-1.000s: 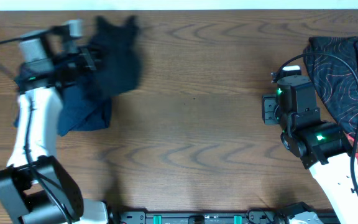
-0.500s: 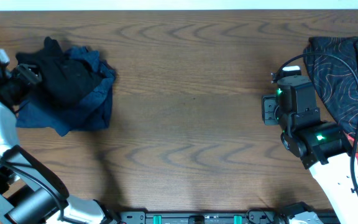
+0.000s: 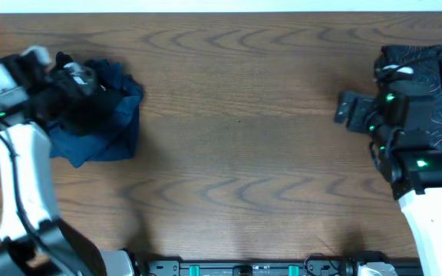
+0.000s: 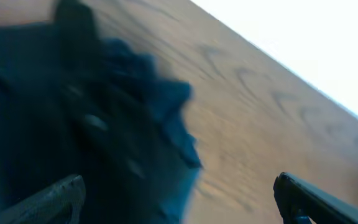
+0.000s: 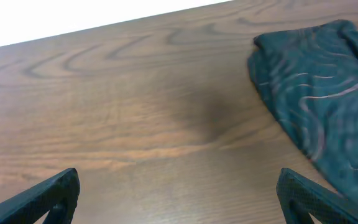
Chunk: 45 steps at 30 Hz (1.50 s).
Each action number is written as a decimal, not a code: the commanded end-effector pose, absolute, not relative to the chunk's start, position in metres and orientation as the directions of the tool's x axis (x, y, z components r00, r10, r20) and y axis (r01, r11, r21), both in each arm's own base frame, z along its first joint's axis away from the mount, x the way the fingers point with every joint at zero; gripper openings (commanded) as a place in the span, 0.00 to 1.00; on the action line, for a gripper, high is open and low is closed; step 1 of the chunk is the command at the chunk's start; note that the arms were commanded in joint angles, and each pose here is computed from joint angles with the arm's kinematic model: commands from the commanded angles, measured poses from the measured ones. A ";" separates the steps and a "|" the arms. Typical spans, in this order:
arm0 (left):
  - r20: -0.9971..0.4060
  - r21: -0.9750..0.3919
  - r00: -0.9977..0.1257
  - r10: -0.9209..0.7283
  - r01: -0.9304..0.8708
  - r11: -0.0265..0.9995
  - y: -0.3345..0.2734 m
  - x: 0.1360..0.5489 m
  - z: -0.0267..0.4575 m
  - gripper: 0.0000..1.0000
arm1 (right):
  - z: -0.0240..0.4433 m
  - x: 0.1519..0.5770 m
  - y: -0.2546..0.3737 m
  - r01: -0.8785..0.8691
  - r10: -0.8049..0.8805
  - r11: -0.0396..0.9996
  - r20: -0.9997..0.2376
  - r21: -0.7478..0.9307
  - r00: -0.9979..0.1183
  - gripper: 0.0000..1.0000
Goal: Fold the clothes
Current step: 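Release the shirt on the pile and retract the left gripper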
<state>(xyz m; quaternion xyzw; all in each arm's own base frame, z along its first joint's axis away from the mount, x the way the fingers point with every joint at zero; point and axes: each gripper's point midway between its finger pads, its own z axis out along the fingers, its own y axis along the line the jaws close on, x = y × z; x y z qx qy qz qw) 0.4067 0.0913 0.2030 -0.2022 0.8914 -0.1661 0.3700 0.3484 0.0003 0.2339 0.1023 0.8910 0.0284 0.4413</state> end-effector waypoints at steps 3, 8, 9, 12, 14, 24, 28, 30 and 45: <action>-0.607 -0.221 -0.707 -0.363 -0.289 0.931 0.070 0.372 0.211 0.98 | 0.241 0.343 -0.027 0.208 0.192 0.974 -0.797 0.085 -0.573 0.99; -0.644 -0.122 -0.725 -0.243 -0.216 0.969 0.040 0.334 0.242 0.98 | 0.252 0.311 -0.041 0.286 0.262 0.951 -0.790 0.115 -0.554 0.99; -0.665 -0.122 -0.711 -0.230 -0.200 0.972 0.035 0.325 0.253 0.98 | 0.256 0.304 -0.042 0.290 0.263 0.950 -0.794 0.115 -0.548 0.99; -0.725 -0.120 -0.662 -0.191 -0.151 0.981 0.023 0.300 0.279 0.98 | 0.266 0.279 -0.042 0.299 0.262 0.948 -0.805 0.110 -0.533 0.99; -0.768 -0.136 -0.622 -0.154 -0.077 0.988 0.009 0.282 0.292 0.98 | 0.271 0.258 -0.045 0.320 0.268 0.941 -0.815 0.107 -0.514 0.99; -0.884 -0.161 -0.445 -0.146 -0.003 0.987 -0.006 0.220 0.287 0.98 | 0.279 0.182 -0.048 0.363 0.329 0.906 -0.900 0.216 -0.285 0.99; -0.871 -0.164 -0.468 -0.149 -0.009 0.986 -0.007 0.210 0.280 0.98 | 0.271 0.169 -0.047 0.367 0.330 0.906 -0.893 0.210 -0.305 0.99; -0.858 -0.166 -0.491 -0.151 -0.014 0.986 -0.007 0.207 0.274 0.98 | 0.262 0.165 -0.046 0.376 0.333 0.906 -0.879 0.197 -0.341 0.99; -0.800 -0.173 -0.579 -0.159 -0.031 0.985 -0.008 0.193 0.252 0.98 | 0.217 0.136 -0.043 0.410 0.351 0.902 -0.776 0.131 -0.525 0.99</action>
